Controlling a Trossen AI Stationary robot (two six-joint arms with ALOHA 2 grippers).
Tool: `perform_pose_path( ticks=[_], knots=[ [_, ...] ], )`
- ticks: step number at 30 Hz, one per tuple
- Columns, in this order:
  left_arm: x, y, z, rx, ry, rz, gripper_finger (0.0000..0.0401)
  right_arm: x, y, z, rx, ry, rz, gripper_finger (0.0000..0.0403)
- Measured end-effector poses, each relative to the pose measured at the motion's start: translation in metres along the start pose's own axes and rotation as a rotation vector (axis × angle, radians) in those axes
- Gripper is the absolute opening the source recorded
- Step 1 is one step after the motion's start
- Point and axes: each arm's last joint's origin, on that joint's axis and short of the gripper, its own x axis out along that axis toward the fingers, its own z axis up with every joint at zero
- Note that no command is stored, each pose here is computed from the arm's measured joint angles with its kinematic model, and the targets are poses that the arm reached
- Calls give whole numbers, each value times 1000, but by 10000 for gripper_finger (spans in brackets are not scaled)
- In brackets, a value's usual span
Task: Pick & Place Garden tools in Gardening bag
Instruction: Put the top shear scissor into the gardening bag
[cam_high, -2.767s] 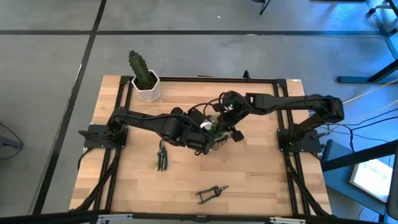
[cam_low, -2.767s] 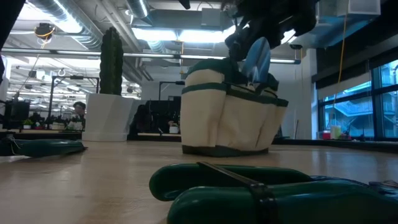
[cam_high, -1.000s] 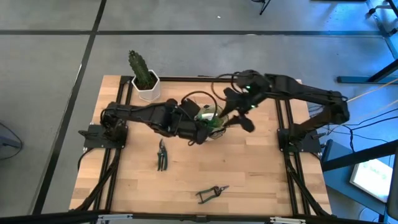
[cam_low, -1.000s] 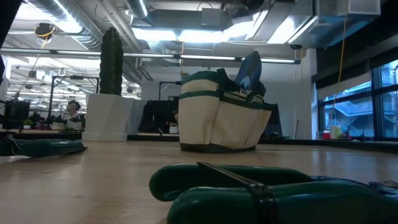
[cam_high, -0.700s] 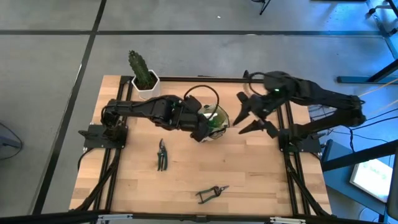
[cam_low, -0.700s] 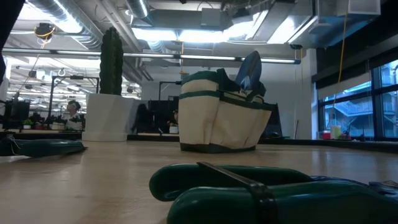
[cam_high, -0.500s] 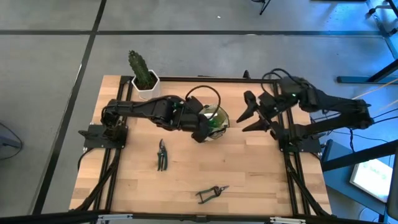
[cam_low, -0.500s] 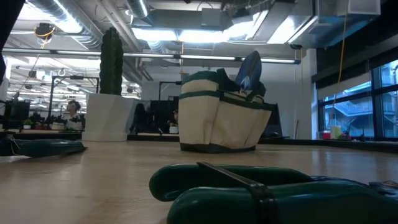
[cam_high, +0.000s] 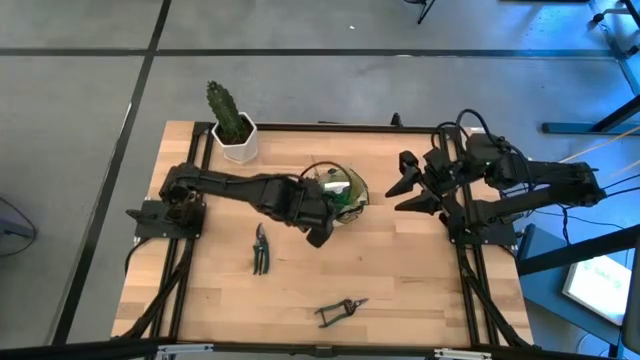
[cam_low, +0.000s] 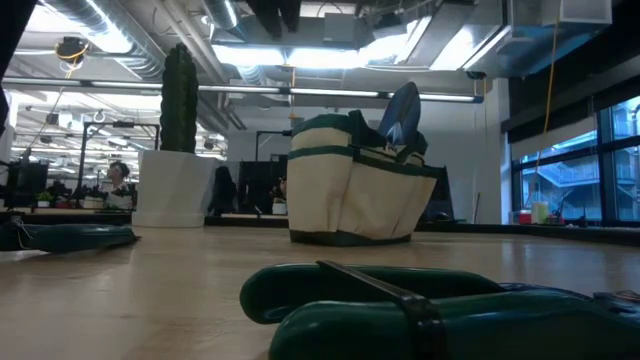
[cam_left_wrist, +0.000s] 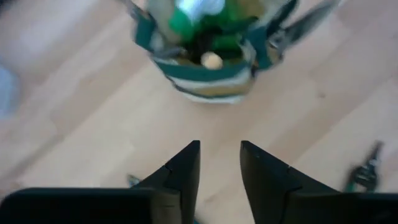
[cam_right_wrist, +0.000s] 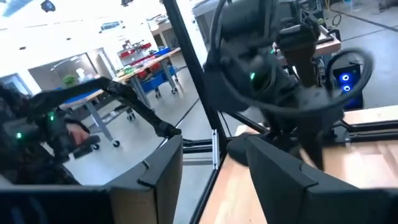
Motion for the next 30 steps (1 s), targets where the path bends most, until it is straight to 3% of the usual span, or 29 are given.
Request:
perform_pose_path(
  ticks=[5,10,17,24,30],
  knots=[
    [11,1,-26,-44,68,-24,65,2,6,1,29,-33,-9,181],
    [14,28,-64,-131,171,-16,40,4,7,0,99,-78,-114,181],
    [21,61,-103,-279,187,-224,43,5,10,-1,104,-97,-155,181],
    [39,81,-128,-307,223,-171,72,6,11,-3,107,-86,-158,181],
    [56,75,-127,-337,280,-167,147,6,11,-4,117,-77,-160,181]
  ],
)
